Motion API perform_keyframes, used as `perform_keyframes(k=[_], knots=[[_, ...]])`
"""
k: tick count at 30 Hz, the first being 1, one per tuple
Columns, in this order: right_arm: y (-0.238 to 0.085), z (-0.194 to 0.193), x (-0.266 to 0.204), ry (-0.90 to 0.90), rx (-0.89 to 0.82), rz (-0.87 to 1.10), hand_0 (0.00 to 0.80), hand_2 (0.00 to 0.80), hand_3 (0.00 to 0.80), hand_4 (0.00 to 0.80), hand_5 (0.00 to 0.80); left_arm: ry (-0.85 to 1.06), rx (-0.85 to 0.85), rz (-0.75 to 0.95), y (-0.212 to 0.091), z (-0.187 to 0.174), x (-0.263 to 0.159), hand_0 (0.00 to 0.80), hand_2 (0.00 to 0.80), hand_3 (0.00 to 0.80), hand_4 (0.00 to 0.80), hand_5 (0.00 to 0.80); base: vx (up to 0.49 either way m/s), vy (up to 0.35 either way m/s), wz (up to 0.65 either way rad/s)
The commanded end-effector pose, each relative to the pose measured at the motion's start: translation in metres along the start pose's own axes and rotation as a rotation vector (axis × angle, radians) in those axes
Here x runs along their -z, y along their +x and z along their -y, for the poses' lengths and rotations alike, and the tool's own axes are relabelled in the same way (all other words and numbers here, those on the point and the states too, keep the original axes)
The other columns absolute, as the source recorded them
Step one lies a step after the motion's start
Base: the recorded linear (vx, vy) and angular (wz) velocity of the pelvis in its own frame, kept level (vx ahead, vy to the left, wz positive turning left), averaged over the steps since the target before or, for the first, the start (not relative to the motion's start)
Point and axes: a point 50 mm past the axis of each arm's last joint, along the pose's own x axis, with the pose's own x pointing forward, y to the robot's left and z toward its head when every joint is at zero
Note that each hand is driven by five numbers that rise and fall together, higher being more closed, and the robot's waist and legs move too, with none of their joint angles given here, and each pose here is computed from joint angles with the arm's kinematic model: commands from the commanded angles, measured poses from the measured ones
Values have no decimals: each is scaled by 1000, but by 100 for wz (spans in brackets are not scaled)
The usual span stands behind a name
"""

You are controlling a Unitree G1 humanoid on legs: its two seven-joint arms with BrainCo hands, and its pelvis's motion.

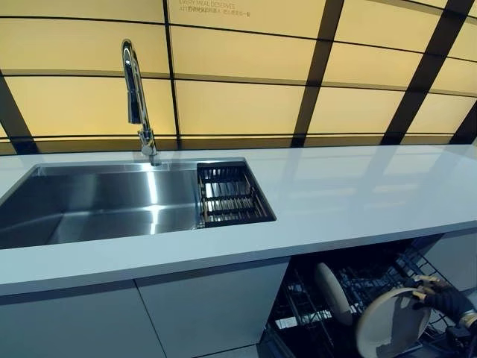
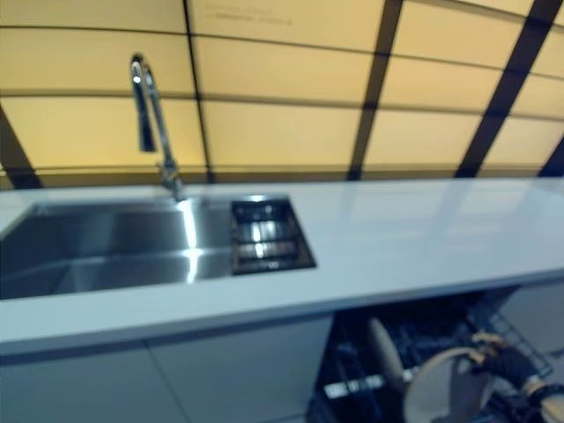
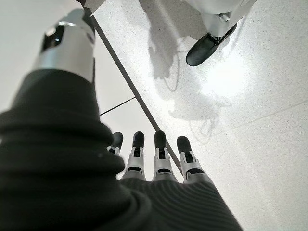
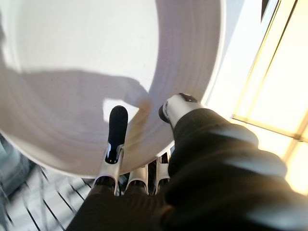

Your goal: Take plates into dishwasher

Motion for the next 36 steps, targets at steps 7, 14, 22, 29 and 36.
perform_keyframes(k=[7,14,22,29,36], knots=[[28,-19,-8,361,-62,93,800,800,800,800,800,49,-46,66,7,-17,-26,0,0,0,0,0,0,0,0],[32,-27,-7,462,-94,89,800,800,800,800,800,65,-47,65,7,-19,-27,0,0,0,0,0,0,0,0],[36,-17,-13,441,-18,75,800,800,800,800,800,76,-47,57,6,-21,-25,0,0,0,0,0,0,0,0],[36,-15,-9,433,-8,39,800,800,800,800,800,66,-46,69,6,-18,-27,0,0,0,0,0,0,0,0],[23,6,-44,352,103,198,800,800,800,800,800,42,-51,51,5,-18,-21,0,0,0,0,0,0,0,0]])
